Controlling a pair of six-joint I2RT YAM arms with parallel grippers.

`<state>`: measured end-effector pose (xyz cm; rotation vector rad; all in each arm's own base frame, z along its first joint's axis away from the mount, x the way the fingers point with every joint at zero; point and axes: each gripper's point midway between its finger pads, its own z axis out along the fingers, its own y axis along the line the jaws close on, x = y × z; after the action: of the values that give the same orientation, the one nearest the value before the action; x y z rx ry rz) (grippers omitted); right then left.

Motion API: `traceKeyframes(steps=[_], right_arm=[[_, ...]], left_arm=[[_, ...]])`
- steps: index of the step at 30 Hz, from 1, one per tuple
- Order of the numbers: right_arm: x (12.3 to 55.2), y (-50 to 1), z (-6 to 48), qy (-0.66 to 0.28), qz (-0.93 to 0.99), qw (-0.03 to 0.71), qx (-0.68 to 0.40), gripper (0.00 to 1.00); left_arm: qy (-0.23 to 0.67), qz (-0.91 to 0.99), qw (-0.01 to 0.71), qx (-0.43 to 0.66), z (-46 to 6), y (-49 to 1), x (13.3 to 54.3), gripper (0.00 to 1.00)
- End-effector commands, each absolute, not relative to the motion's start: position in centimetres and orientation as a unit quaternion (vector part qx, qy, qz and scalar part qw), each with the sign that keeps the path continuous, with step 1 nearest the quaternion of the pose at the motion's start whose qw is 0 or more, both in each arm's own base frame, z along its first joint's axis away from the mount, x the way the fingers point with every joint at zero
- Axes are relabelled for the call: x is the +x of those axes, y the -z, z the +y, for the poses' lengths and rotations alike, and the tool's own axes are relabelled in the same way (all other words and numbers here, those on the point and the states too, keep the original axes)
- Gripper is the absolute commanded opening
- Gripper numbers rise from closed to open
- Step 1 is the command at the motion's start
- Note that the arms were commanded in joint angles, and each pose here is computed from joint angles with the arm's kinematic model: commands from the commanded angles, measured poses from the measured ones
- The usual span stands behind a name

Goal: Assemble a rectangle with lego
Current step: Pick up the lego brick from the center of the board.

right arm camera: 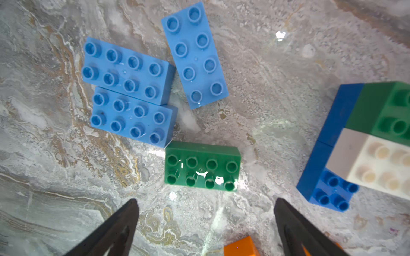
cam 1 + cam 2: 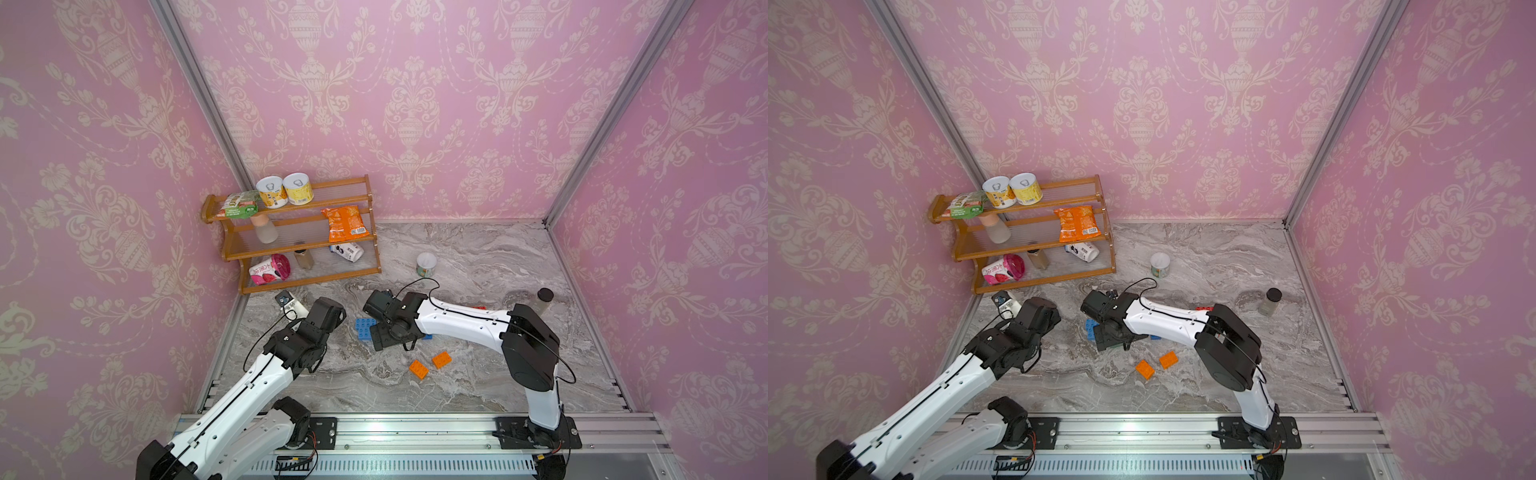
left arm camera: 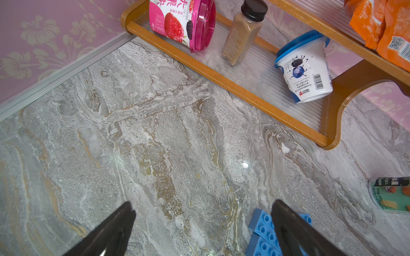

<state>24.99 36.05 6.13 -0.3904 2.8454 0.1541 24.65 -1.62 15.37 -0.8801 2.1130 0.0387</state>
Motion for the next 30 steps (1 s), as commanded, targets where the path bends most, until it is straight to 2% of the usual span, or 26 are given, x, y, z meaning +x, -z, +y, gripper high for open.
traceKeyframes(steps=[1,6,16,22,25,30], right_arm=[[24.9,-4.8,36.8,-0.057,0.984,0.118,-0.125,1.0],[25.3,-3.5,36.6,-0.046,0.985,0.111,-0.121,0.99],[25.8,-1.7,36.6,-0.041,0.987,0.098,-0.117,0.89],[26.0,-1.3,36.5,-0.039,0.988,0.095,-0.114,0.75],[26.0,-1.3,36.4,-0.034,0.988,0.095,-0.115,0.72],[26.0,-2.5,35.7,-0.031,0.987,0.105,-0.116,0.54]], left_arm=[[-0.031,0.842,0.414,-0.343,-1.1,-15.4,24.6,0.99],[-0.028,0.844,0.411,-0.345,-1.2,-15.0,24.6,0.99],[-0.028,0.847,0.406,-0.342,-1.4,-14.7,24.8,0.99],[-0.025,0.849,0.403,-0.341,-1.6,-14.4,24.9,0.99],[-0.023,0.849,0.403,-0.341,-1.7,-14.4,25.0,0.99],[-0.021,0.85,0.403,-0.339,-1.8,-14.4,25.1,0.99]])
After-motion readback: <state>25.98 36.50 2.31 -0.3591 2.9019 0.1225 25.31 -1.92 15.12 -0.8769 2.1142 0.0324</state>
